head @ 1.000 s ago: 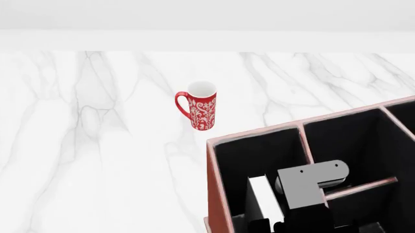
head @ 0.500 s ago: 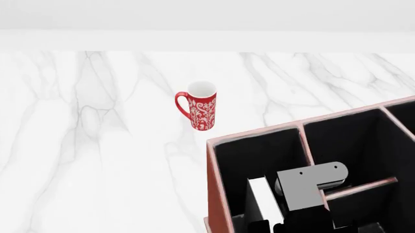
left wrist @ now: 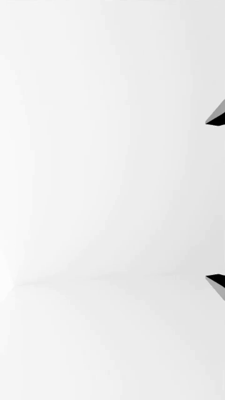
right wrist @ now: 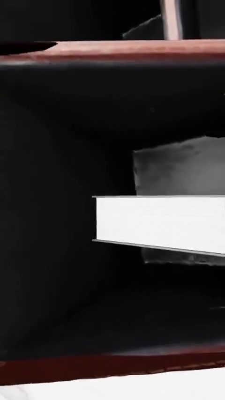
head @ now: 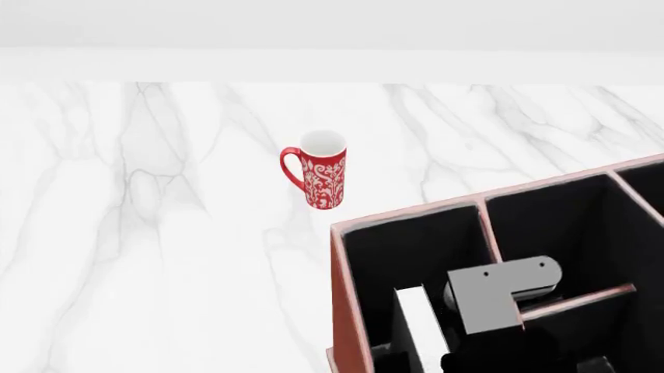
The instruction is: Pick up the book and place it in the left compartment of the caddy.
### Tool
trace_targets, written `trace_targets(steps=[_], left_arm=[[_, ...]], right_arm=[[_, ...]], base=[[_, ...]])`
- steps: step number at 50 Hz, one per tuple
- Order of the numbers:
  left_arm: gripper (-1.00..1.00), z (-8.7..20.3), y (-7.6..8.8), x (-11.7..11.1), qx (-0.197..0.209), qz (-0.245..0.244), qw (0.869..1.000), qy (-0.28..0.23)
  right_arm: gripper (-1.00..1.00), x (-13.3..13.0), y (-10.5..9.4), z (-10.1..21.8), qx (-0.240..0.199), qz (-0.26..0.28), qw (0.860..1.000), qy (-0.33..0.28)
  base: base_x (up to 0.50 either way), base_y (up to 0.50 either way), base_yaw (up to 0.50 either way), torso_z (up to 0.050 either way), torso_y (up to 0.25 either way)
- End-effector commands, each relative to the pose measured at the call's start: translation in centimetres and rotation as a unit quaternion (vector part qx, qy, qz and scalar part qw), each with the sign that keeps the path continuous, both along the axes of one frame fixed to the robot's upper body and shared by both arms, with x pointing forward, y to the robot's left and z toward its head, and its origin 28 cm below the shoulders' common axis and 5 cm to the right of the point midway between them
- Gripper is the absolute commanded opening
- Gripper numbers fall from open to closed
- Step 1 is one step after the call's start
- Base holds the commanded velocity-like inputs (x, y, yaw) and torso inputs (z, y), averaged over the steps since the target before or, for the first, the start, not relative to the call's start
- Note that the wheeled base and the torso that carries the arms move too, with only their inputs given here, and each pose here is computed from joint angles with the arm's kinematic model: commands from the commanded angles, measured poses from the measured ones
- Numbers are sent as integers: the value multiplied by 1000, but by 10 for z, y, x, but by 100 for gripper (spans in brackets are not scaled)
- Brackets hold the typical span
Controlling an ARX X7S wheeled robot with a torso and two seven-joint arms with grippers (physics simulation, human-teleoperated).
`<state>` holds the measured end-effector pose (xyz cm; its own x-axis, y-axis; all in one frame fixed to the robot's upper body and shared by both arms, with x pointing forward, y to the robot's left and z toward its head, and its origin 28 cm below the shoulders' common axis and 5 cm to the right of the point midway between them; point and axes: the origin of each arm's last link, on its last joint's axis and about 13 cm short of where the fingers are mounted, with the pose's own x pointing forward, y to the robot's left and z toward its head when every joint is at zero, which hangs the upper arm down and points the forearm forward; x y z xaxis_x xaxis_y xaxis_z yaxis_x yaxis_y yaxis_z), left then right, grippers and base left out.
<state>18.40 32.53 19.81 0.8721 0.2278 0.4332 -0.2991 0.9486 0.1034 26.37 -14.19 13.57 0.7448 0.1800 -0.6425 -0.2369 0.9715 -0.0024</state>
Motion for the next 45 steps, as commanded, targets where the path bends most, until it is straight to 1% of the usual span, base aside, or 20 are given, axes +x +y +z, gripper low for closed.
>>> trace_targets(steps=[1,9,13,29,45], left_arm=[[100,0,0,0,0,-1,1000,0],[100,0,0,0,0,0,1000,0],[100,0,0,-1,0,-1,1000,-1],[100,1,0,-1,-1,-1,1000,-1],[100,4,-1,-4,-7,-3,1000,-11]], right_arm=[[100,3,-1,1,-4,-7,1000,-9],[100,3,-1,3,-4,-11,1000,-13],[100,1,-2,9,1,-11,1000,-23],[100,-10,0,44,17,-14,997,-79],[100,-24,7,64,27,-19,990,-139]], base=[[0,0,0,0,0],[0,0,0,0,0],[0,0,0,0,0],[0,0,0,0,0],[0,0,0,0,0]])
